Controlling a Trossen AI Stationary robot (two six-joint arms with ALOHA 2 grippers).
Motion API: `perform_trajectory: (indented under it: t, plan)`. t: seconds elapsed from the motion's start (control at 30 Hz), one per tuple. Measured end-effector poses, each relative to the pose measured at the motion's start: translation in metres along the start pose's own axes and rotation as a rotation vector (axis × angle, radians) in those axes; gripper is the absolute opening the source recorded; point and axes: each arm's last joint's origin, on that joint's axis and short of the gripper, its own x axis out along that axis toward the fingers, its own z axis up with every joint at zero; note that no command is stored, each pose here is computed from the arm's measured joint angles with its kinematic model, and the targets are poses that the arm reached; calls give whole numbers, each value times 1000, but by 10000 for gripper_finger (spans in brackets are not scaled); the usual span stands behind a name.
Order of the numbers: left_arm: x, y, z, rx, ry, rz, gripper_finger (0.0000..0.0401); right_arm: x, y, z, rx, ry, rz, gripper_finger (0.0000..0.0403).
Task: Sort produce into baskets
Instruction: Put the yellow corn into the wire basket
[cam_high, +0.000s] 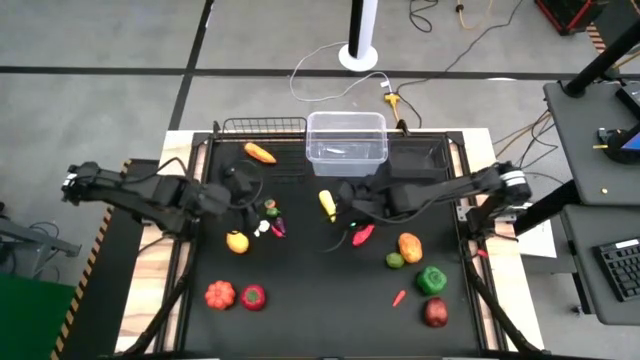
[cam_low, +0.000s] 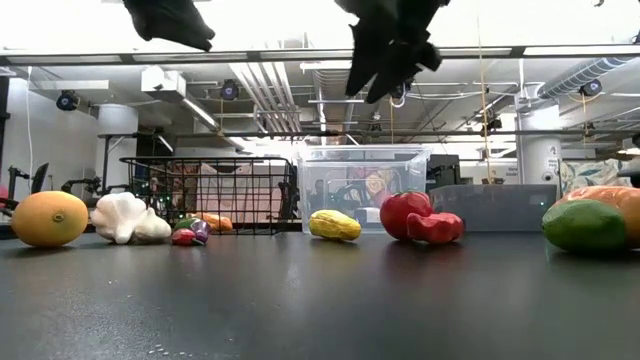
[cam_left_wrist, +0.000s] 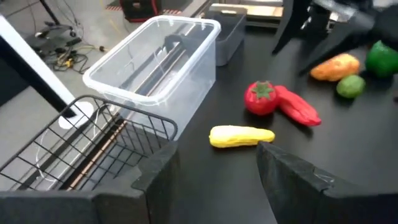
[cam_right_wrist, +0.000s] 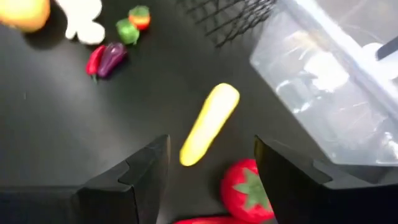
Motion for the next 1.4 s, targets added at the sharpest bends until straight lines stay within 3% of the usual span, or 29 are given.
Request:
perform_trajectory:
  t: [0.33,0.47,1.23,1.4]
  plan:
    - [13,-7,-43,-64,69,47,194,51,-4,-2,18,100,-77,289]
    - [16,-6,-50,-54,66,92,194,70,-10,-1,57,128,-109,303]
    - [16,-6,-50,-50,53,129,194,153,2,-24,56,228,-71,306]
    - [17,-6,-51,-48,55,131,194,161,4,-27,43,229,-79,287]
